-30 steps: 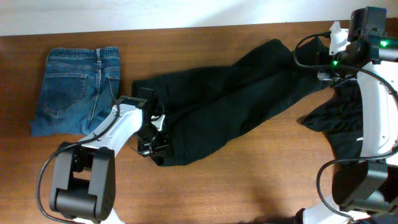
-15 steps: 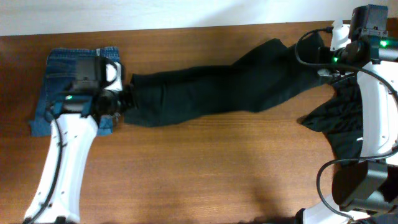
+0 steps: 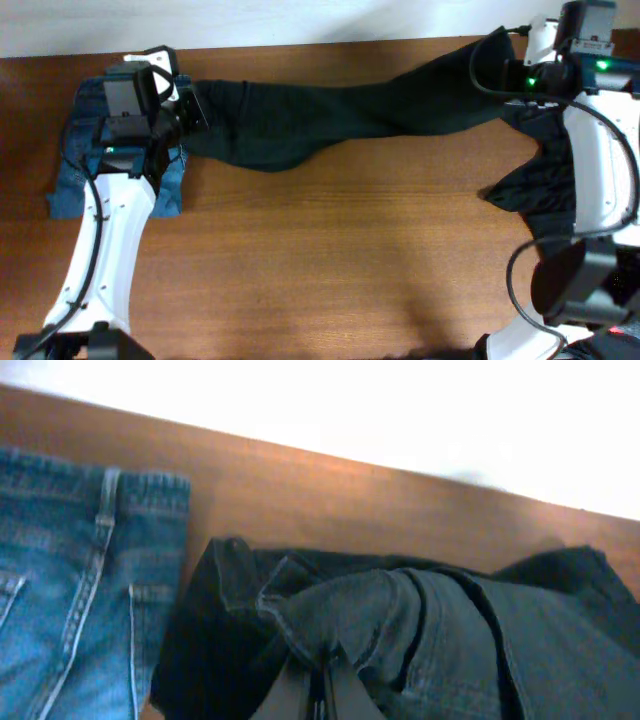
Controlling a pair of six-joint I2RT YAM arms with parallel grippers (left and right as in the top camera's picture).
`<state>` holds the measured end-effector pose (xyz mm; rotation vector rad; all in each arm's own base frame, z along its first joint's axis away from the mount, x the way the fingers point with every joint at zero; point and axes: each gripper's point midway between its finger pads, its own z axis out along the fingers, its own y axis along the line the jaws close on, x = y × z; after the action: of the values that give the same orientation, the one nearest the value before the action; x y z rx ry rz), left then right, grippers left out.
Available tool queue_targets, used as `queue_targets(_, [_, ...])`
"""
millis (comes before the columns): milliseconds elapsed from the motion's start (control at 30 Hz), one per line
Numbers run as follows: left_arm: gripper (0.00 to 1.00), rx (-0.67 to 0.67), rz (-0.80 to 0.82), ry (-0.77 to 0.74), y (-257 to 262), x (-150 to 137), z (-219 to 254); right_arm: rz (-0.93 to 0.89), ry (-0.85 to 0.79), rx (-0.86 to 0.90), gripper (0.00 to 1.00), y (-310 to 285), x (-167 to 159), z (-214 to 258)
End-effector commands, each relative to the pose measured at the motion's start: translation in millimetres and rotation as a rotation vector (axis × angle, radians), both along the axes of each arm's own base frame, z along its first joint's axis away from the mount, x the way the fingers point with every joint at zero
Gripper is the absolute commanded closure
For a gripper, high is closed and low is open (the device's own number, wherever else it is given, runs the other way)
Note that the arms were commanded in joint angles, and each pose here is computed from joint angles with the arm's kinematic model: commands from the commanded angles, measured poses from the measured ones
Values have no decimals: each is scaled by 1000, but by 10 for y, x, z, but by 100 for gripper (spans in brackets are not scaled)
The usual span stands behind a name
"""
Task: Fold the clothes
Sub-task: 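Lift the pants with both grippers and stretch them across the table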
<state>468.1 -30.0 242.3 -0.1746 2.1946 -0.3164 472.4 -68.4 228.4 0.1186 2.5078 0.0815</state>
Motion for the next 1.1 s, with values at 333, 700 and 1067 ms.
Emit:
queue_targets(333, [94, 39, 60, 32, 157, 238, -314, 48, -166, 0, 88, 269, 683, -90])
queue_targets(700, [94, 44, 64, 66, 162, 186, -381, -62, -86, 169, 79, 303, 1190, -1286])
queue_targets(1067, [94, 45, 63, 89, 162, 151, -423, -12, 127, 312, 1, 556, 1011, -2384])
